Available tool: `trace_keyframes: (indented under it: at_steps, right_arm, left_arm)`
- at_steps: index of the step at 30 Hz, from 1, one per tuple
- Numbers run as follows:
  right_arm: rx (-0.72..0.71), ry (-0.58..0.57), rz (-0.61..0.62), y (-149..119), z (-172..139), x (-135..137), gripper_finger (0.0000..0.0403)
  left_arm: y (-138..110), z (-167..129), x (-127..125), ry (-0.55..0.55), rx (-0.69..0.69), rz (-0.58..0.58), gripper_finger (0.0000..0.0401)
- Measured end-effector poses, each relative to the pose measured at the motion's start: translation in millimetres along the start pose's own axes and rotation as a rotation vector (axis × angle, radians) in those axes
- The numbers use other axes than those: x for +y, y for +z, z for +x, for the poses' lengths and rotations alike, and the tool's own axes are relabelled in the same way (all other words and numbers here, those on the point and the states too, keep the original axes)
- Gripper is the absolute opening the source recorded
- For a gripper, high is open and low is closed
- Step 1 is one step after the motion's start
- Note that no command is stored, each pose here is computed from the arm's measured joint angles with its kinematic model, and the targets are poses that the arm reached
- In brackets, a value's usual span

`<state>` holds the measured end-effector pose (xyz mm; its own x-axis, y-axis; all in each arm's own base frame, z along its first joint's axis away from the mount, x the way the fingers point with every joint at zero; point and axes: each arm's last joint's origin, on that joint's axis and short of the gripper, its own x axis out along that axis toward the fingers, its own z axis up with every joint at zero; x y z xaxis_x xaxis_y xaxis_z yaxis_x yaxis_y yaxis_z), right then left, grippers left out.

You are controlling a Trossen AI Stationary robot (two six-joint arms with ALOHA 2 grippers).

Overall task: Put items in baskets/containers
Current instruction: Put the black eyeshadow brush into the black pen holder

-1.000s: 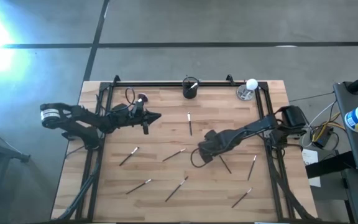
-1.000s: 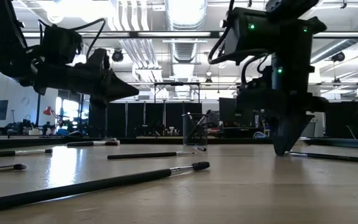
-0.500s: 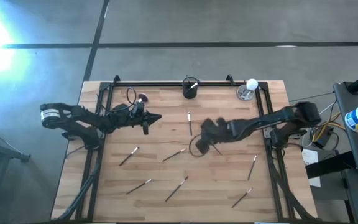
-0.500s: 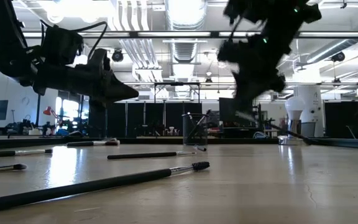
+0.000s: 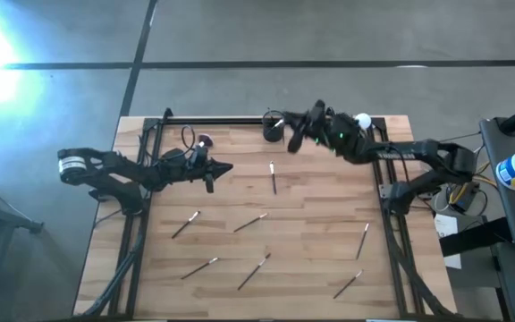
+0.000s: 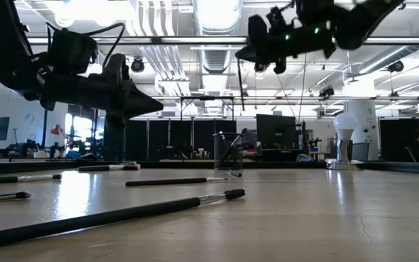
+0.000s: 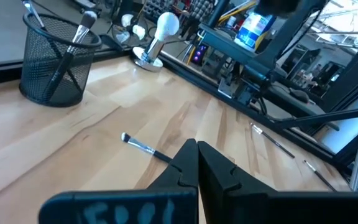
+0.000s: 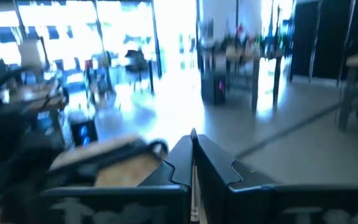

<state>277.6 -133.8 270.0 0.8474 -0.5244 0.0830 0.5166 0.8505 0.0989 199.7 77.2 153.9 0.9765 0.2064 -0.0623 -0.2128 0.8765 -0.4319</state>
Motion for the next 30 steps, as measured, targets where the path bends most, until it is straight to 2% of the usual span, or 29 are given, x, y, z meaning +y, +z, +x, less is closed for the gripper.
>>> trace_keyframes:
  at_steps: [5, 12, 21, 26, 30]
  right_arm:
    - [-0.096, -0.020, -0.025, -13, 20, -44, 0.0008]
    - [-0.022, -0.061, -0.042, -49, 56, -75, 0.0008]
    - [0.068, -0.021, 0.006, -84, 89, -83, 0.0008]
    - [0.152, -0.026, 0.060, -89, 97, -85, 0.0016]
    - [0.244, -0.033, 0.044, -88, 103, -85, 0.0044]
  left_arm:
    - [4, 3, -1, -0.003, -0.014, 0.011, 0.0000]
    - [8, 6, -2, -0.009, -0.029, 0.016, 0.0000]
    - [9, 7, -2, -0.001, -0.034, 0.016, 0.0000]
    - [8, 7, -2, 0.011, -0.022, 0.010, 0.0000]
    - [6, 7, 0, 0.026, -0.011, -0.004, 0.0000]
